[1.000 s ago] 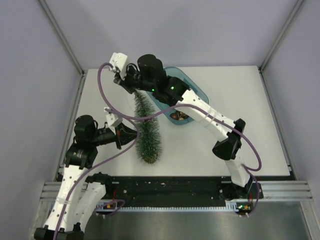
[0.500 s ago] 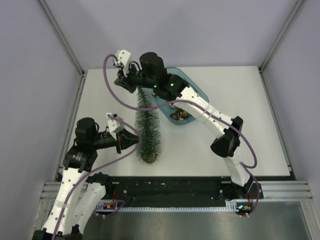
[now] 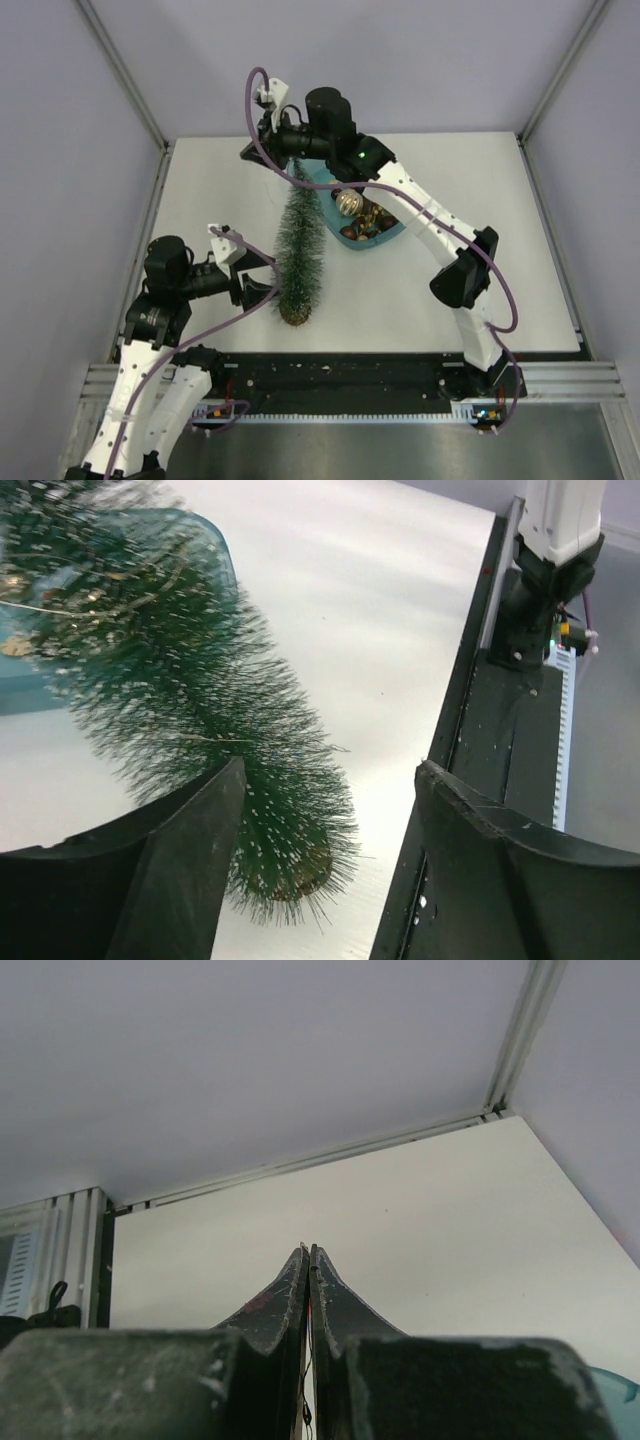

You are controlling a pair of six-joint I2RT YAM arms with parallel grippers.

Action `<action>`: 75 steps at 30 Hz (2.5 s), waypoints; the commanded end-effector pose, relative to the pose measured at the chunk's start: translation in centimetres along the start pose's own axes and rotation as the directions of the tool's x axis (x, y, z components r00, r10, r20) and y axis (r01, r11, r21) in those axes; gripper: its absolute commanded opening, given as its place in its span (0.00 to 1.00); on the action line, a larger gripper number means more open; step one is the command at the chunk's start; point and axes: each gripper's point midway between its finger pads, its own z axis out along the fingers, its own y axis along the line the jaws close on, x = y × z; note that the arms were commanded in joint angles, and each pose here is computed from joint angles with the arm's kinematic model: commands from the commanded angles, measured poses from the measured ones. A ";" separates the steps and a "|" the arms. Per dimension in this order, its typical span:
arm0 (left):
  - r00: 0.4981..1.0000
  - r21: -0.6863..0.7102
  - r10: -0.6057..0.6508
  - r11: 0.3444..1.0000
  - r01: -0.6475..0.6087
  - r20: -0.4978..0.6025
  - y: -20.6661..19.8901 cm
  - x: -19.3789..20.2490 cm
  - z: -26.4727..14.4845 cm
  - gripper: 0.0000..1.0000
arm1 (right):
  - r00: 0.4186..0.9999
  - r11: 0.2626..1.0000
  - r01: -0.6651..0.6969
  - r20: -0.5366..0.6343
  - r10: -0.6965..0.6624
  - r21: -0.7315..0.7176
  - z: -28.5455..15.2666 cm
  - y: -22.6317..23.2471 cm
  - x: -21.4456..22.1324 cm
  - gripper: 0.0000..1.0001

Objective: Decorate the small christmas tree

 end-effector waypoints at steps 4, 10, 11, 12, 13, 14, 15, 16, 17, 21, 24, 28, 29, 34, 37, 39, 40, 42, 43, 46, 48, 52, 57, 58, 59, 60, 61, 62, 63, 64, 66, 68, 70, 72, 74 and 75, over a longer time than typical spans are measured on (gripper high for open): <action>0.996 -0.184 0.060 0.982 -0.045 0.072 2.7 -4.7 -1.0 0.82 | 0.994 0.995 0.005 0.106 0.005 -0.100 -2.1 3.5 -4.8 0.00; 0.995 -0.275 0.036 0.961 -0.008 0.096 5.8 -4.6 -0.6 0.89 | 0.993 0.994 0.026 0.115 -0.014 -0.105 -2.8 4.2 -5.5 0.00; 0.995 -0.277 0.027 0.961 0.001 0.099 6.2 -4.5 -0.4 0.90 | 0.993 0.994 0.029 0.118 -0.017 -0.107 -2.9 4.4 -5.7 0.00; 0.995 -0.269 0.020 0.963 0.007 0.099 6.3 -4.2 -0.1 0.91 | 0.993 0.993 0.033 0.119 -0.020 -0.110 -2.9 4.6 -5.7 0.00; 0.995 -0.256 0.010 0.966 0.015 0.098 6.4 -3.9 0.1 0.92 | 0.992 0.993 0.038 0.120 -0.025 -0.112 -3.0 4.8 -5.9 0.00; 0.995 -0.253 0.004 0.967 0.021 0.100 6.6 -3.7 0.3 0.92 | 0.993 0.993 0.042 0.118 -0.028 -0.113 -2.9 5.0 -5.8 0.00; 0.995 -0.251 -0.001 0.968 0.026 0.099 6.7 -3.4 0.4 0.93 | 0.993 0.992 0.046 0.114 -0.033 -0.117 -2.8 5.2 -5.6 0.00; 0.995 -0.253 -0.003 0.967 0.028 0.098 6.9 -3.3 0.5 0.93 | 0.993 0.992 0.047 0.110 -0.034 -0.120 -2.8 5.5 -5.5 0.00; 0.995 -0.255 -0.003 0.967 0.028 0.097 7.1 -3.1 0.6 0.93 | 0.994 0.991 0.045 0.106 -0.032 -0.125 -2.7 5.8 -5.4 0.00; 0.996 -0.184 -0.017 0.982 0.034 0.091 6.1 -2.3 1.1 0.87 | 0.993 0.988 0.079 0.102 -0.066 -0.129 -2.5 6.5 -5.3 0.00; 0.994 -0.099 -0.032 0.994 0.042 0.100 4.9 -2.0 1.6 0.75 | 0.993 0.988 0.078 0.101 -0.065 -0.129 -2.4 6.6 -5.3 0.00; 0.993 -0.074 -0.052 0.995 0.060 0.110 4.4 -1.9 1.6 0.40 | 0.993 0.988 0.079 0.097 -0.067 -0.130 -2.4 6.5 -5.2 0.00; 0.993 -0.075 -0.053 0.995 0.061 0.108 4.5 -1.8 1.6 0.35 | 0.993 0.988 0.079 0.097 -0.067 -0.133 -2.4 6.6 -5.2 0.00; 0.992 -0.063 -0.052 0.996 0.059 0.111 4.1 -1.8 1.6 0.22 | 0.993 0.988 0.084 0.097 -0.072 -0.131 -2.3 6.5 -5.2 0.00; 0.993 -0.052 -0.059 0.997 0.065 0.107 3.9 -1.5 1.7 0.08 | 0.992 0.988 0.096 0.095 -0.084 -0.119 -2.2 6.2 -5.3 0.00; 0.993 -0.040 -0.054 0.997 0.059 0.106 3.6 -1.4 1.6 0.00 | 0.991 0.989 0.105 0.093 -0.095 -0.108 -2.1 5.9 -5.3 0.00; 0.993 -0.031 -0.054 0.998 0.057 0.104 3.4 -1.4 1.6 0.00 | 0.991 0.989 0.109 0.092 -0.099 -0.101 -2.0 5.7 -5.3 0.00; 0.994 -0.007 -0.059 0.998 0.059 0.093 2.8 -1.1 1.6 0.00 | 0.991 0.990 0.110 0.090 -0.102 -0.086 -1.9 5.1 -5.2 0.00; 0.994 0.005 -0.066 0.998 0.066 0.087 2.5 -1.0 1.5 0.00 | 0.991 0.991 0.107 0.085 -0.100 -0.082 -1.8 4.7 -5.0 0.00; 0.997 0.039 -0.035 0.999 0.033 0.071 1.7 -0.7 1.5 0.00 | 0.994 0.993 0.091 0.071 -0.086 -0.072 -1.5 3.9 -4.2 0.00; 0.998 0.053 -0.027 0.998 0.024 0.065 1.3 -0.6 1.4 0.00 | 0.995 0.995 0.081 0.064 -0.077 -0.064 -1.3 3.3 -3.8 0.00; 0.998 0.063 -0.009 0.998 0.005 0.061 0.8 -0.8 1.2 0.00 | 0.998 0.997 0.052 0.046 -0.049 -0.052 -0.9 2.1 -2.7 0.00; 0.999 0.068 -0.003 0.998 0.000 0.054 0.4 -0.5 1.0 0.00 | 1.000 0.999 0.013 0.026 -0.012 -0.041 -0.8 0.7 -1.7 0.00; 0.999 0.070 -0.004 0.998 0.000 0.051 0.4 -0.3 1.0 0.00 | 1.000 0.999 0.002 0.025 -0.001 -0.035 -1.0 0.3 -1.6 0.00; 0.999 0.070 -0.001 0.998 -0.003 0.051 0.3 -0.2 0.9 0.00 | 1.000 0.999 0.001 0.025 -0.001 -0.032 -1.2 0.0 -1.6 0.00; 0.999 0.072 -0.003 0.997 0.000 0.049 0.2 -0.1 0.9 0.00 | 1.000 0.999 -0.001 0.023 0.001 -0.032 -1.2 -0.3 -1.4 0.00; 0.999 0.076 0.000 0.997 -0.004 0.048 0.1 -0.1 0.9 0.00 | 0.999 0.999 -0.039 0.018 0.039 -0.026 -1.3 -0.5 -1.1 0.00; 0.999 0.083 0.000 0.997 -0.003 0.046 -0.1 0.0 0.8 0.00 | 0.999 0.999 -0.046 0.018 0.046 -0.022 -1.4 -0.8 -1.0 0.00; 0.999 0.090 -0.005 0.996 0.002 0.043 -0.3 0.1 0.8 0.00 | 0.998 0.998 -0.061 0.009 0.061 -0.017 -1.5 -1.1 -0.6 0.00; 0.999 0.091 -0.001 0.996 -0.003 0.044 -0.4 0.0 0.7 0.00 | 0.997 0.997 -0.073 0.003 0.073 -0.022 -1.5 -1.2 -0.3 0.00; 0.999 0.084 -0.002 0.997 -0.001 0.042 -0.4 0.1 0.7 0.00 | 0.996 0.996 -0.086 -0.007 0.085 -0.033 -1.9 -1.1 0.1 0.00; 0.999 0.081 0.004 0.997 -0.008 0.040 -0.4 0.1 0.6 0.00 | 0.995 0.995 -0.095 -0.015 0.095 -0.033 -2.1 -0.9 0.7 0.00; 0.999 0.078 0.010 0.997 -0.012 0.038 -0.4 0.2 0.6 0.00 | 0.995 0.994 -0.101 -0.010 0.101 -0.038 -2.6 -0.6 0.9 0.00; 0.999 0.069 0.010 0.998 -0.012 0.036 -0.4 0.4 0.5 0.00 | 0.994 0.993 -0.109 0.000 0.109 -0.039 -3.4 -0.3 0.7 0.00; 0.999 0.054 0.009 0.998 -0.010 0.032 -0.2 0.6 0.5 0.00 | 0.992 0.991 -0.127 -0.010 0.127 -0.032 -4.1 -0.4 1.3 0.00; 0.999 0.048 0.009 0.999 -0.010 0.031 -0.1 0.6 0.5 0.00 | 0.991 0.991 -0.130 -0.010 0.130 -0.024 -4.6 -0.5 1.3 0.00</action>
